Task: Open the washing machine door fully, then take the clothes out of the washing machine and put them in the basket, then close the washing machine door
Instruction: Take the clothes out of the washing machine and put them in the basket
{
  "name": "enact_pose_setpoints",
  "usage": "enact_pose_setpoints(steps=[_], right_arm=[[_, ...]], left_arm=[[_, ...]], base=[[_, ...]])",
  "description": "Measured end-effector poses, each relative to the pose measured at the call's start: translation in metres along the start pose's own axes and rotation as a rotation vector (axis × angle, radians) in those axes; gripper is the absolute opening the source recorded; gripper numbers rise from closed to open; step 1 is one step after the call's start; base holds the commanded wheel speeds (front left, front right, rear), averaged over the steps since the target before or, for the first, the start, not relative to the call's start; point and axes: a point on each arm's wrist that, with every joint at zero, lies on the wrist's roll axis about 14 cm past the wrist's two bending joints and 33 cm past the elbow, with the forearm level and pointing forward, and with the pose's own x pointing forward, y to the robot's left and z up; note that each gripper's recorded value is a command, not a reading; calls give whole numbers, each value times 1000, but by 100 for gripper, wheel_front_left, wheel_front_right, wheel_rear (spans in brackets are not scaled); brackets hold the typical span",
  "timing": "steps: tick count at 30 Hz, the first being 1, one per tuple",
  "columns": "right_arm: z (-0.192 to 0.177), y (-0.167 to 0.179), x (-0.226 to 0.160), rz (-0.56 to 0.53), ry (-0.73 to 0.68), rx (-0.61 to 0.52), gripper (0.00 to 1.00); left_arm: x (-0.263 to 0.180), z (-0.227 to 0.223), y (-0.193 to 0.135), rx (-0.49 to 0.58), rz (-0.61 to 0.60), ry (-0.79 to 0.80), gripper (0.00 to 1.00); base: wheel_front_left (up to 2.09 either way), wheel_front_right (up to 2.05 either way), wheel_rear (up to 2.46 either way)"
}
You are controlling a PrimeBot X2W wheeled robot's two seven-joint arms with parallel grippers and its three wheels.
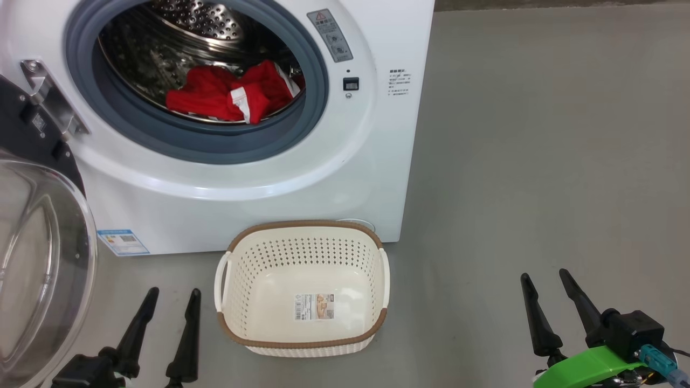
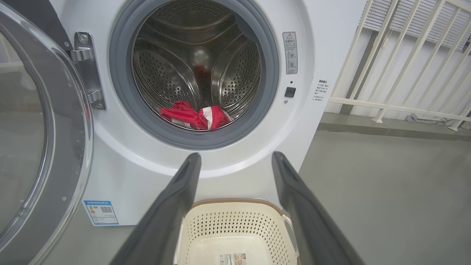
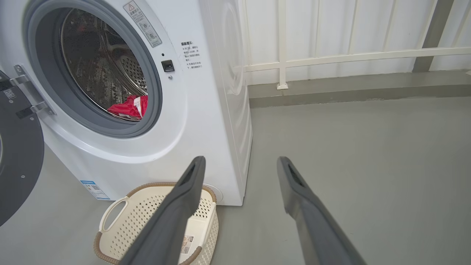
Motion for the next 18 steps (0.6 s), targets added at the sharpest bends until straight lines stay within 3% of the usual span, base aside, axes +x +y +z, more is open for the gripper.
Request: enact_pose_setpoints(steps=[18], right_arm=[[-3, 0, 1, -2, 8, 2, 100]], left_arm=[[1, -4, 2, 3, 3, 13, 100]], base=[[8, -9, 1]])
